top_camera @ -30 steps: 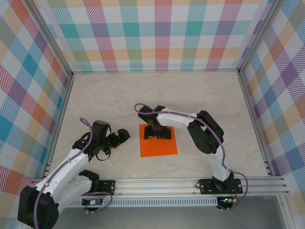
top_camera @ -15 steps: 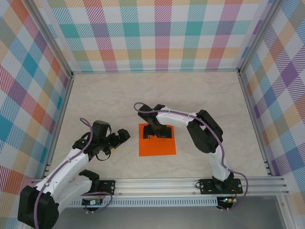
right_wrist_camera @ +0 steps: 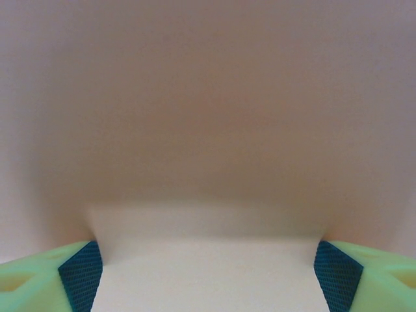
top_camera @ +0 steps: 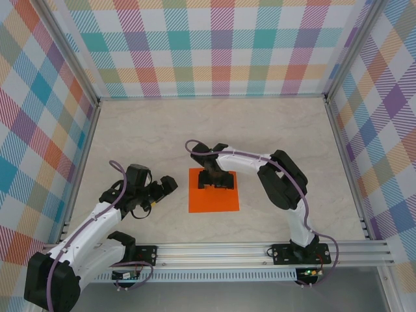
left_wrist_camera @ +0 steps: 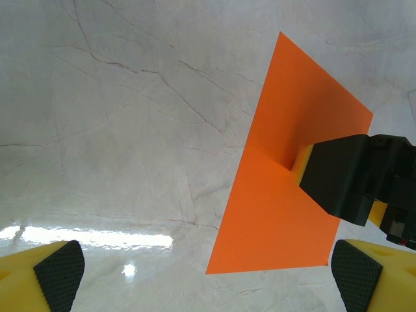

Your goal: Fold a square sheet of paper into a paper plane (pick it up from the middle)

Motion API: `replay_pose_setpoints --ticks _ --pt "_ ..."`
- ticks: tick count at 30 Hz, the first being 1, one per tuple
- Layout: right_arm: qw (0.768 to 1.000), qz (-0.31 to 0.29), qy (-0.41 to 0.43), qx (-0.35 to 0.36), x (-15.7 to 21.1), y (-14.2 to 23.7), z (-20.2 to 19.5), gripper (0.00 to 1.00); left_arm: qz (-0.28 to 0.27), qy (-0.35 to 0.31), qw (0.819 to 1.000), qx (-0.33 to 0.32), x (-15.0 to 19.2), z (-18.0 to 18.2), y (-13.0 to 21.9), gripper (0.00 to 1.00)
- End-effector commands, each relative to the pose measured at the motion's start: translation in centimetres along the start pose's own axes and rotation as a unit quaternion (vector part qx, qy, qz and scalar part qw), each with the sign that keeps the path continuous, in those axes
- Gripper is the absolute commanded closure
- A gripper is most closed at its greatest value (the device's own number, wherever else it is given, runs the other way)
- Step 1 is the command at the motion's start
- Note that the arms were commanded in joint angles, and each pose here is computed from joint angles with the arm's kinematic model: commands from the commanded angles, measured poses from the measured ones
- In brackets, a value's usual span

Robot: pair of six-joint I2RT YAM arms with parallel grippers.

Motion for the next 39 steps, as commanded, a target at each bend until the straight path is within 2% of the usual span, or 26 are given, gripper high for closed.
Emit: replay_pose_setpoints --ticks 1,4,9,13,19,30,34,39 --pt "0.999 0.047 -0.001 0.024 1.7 -3.7 -0.9 0.15 0.006 0.002 1.000 -0.001 0.1 0.2 -0.1 0.00" --pt "0.999 0.041 0.004 0.029 1.2 -2.8 -0.6 0.15 0.004 0.003 1.000 0.001 0.0 0.1 0.1 0.00" --pt "1.000 -0.004 0.015 0.007 -0.5 1.1 0.4 0.08 -0.002 0.002 1.000 0.000 0.1 0.3 0.4 0.00" --pt "1.000 -0.017 0.022 -0.014 -1.3 2.6 1.6 0.02 -0.001 0.004 1.000 0.002 0.1 0.2 0.3 0.00" --pt "1.000 0.001 0.003 0.017 -1.2 0.6 1.3 0.00 -0.001 0.003 1.000 0.001 0.1 0.2 0.4 0.00" --pt "0.997 0.050 -0.004 0.053 1.3 -3.7 -1.0 0.00 -0.003 0.004 1.000 0.000 0.1 0.3 0.4 0.00" --pt "0.996 0.068 -0.007 0.058 2.5 -5.3 -1.5 0.06 -0.003 0.004 1.000 0.001 0.0 0.1 0.4 0.00" --pt "0.995 0.062 0.001 0.075 2.8 -5.4 -1.6 0.14 0.000 0.004 1.000 0.000 0.0 0.2 0.3 0.00"
Point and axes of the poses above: each hand's point on the last joint's axis, 136 mm out from that joint toward the fingers, its own y axis back along the fingers, its own z axis along the line the jaws close on, x = y × z, the point moved 3 cm from there along y, back along the fingers, and after that the axes turned 3 degrees about -y, right-handed, at the moved point
